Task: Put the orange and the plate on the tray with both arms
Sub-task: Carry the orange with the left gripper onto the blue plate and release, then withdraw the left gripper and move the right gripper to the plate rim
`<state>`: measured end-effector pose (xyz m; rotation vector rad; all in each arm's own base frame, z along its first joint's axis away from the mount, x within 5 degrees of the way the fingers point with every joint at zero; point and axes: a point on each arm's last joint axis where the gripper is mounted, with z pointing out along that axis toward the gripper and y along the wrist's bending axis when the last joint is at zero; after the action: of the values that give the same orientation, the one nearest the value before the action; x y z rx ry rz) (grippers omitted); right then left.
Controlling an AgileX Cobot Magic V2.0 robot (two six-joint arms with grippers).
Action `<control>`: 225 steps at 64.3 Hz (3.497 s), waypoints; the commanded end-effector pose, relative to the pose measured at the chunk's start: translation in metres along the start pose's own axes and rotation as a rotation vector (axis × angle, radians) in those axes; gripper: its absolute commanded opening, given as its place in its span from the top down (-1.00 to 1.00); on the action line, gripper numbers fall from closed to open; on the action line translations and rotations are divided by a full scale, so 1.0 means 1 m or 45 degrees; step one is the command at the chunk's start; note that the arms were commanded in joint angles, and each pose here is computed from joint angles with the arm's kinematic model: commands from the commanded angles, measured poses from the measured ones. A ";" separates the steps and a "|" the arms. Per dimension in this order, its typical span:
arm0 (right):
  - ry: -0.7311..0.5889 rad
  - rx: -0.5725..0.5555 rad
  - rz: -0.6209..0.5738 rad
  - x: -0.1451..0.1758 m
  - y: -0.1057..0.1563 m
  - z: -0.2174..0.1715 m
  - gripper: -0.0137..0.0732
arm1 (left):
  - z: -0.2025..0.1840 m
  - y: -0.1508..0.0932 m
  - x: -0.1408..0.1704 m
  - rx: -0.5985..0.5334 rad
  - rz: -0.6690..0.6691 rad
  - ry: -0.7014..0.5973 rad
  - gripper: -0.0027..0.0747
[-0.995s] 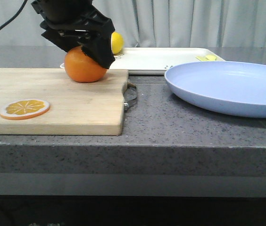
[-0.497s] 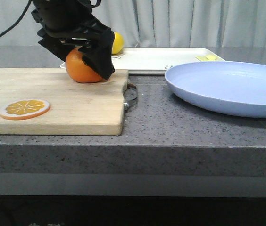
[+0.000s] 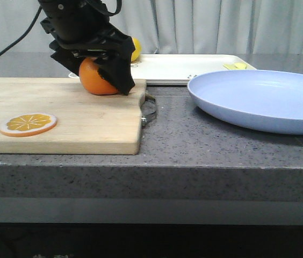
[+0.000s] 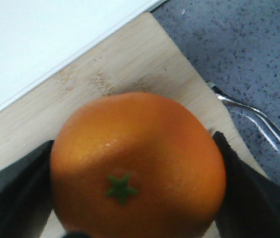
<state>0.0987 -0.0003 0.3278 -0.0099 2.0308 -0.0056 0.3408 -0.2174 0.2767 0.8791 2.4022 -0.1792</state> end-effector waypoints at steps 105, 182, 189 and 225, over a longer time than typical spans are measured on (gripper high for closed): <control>-0.117 0.003 -0.008 -0.015 0.000 -0.004 -0.75 | -0.113 -0.136 -0.093 0.305 0.132 -0.434 -0.70; 0.608 -0.033 0.244 -0.050 -0.034 0.093 -0.75 | -0.211 -0.020 0.134 -0.019 -0.189 -0.515 -0.70; 0.615 -0.105 0.402 -0.047 -0.049 0.105 -0.75 | -0.214 -0.021 0.144 -0.018 -0.191 -0.529 -0.70; 0.690 -0.389 0.695 -0.032 -0.048 0.168 -0.32 | -0.214 -0.022 0.146 -0.018 -0.190 -0.532 -0.70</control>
<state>0.2547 -0.0534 0.2702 0.4076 2.5635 0.6757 0.1342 -0.0861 0.3574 0.6203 2.1664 -0.3317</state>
